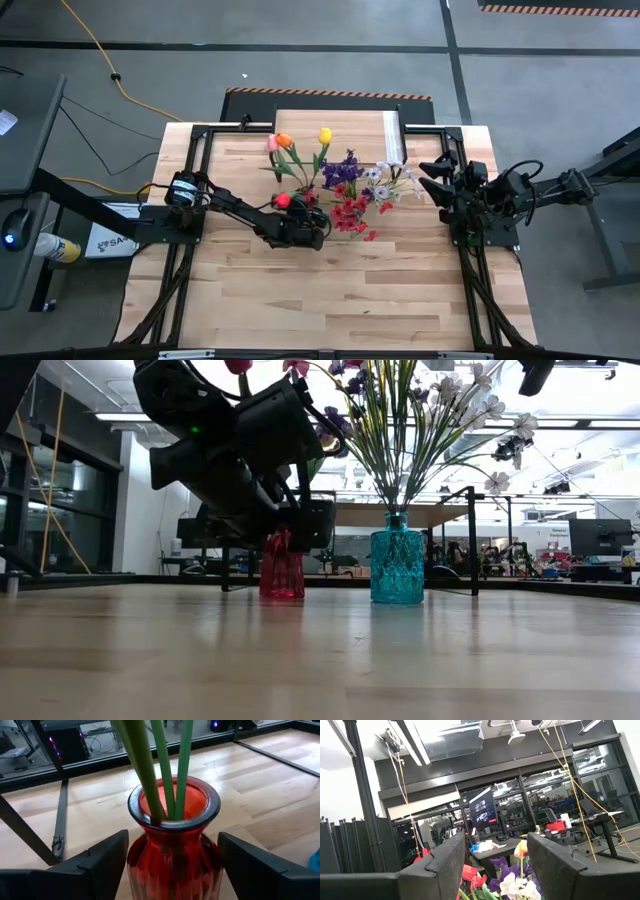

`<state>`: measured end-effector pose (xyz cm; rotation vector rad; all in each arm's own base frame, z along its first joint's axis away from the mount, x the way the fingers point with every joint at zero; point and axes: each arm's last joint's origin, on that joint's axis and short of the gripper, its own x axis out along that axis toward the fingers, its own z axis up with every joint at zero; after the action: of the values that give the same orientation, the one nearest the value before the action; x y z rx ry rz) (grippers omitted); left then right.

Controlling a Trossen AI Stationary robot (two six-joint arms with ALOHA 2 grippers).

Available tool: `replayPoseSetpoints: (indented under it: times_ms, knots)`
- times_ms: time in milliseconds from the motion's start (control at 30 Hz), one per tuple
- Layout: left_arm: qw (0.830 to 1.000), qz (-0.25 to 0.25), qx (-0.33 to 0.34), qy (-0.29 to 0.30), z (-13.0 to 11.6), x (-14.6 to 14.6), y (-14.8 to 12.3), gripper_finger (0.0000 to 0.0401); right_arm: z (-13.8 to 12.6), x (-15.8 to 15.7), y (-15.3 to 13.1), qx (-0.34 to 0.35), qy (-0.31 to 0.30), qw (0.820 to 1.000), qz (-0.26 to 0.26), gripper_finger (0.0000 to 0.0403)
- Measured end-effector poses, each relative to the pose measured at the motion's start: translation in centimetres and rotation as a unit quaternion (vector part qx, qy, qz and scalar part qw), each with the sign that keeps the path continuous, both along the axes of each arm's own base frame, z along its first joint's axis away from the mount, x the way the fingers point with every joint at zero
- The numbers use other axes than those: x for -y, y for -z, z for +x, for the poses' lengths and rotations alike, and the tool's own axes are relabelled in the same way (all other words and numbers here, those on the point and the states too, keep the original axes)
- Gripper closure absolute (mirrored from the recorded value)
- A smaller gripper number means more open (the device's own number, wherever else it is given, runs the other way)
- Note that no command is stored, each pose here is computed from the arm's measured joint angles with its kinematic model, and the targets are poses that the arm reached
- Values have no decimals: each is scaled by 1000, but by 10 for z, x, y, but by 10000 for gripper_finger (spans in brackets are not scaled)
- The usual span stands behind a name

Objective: Pick and place flowers into a vace then onto a shelf
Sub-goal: Put the red flower vase on the shelf

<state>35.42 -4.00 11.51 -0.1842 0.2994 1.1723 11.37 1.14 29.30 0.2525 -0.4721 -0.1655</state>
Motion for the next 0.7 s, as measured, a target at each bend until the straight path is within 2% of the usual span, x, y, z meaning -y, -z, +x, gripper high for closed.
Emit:
replayPoseSetpoints:
  times_ms: [300,467,600,700]
  knots:
    - [998,22,55,-38,-1,-1,-2,64,1,0,2,-13,-1,1000,-3,197]
    - [997,29,59,-43,-1,-1,-3,66,2,0,4,-21,-2,1000,-5,198]
    - [997,30,60,-43,-1,-1,-3,91,3,-1,6,-33,-2,999,-7,197]
    - [997,29,60,-43,-1,-1,-3,131,3,-1,7,-40,-2,999,-9,198]
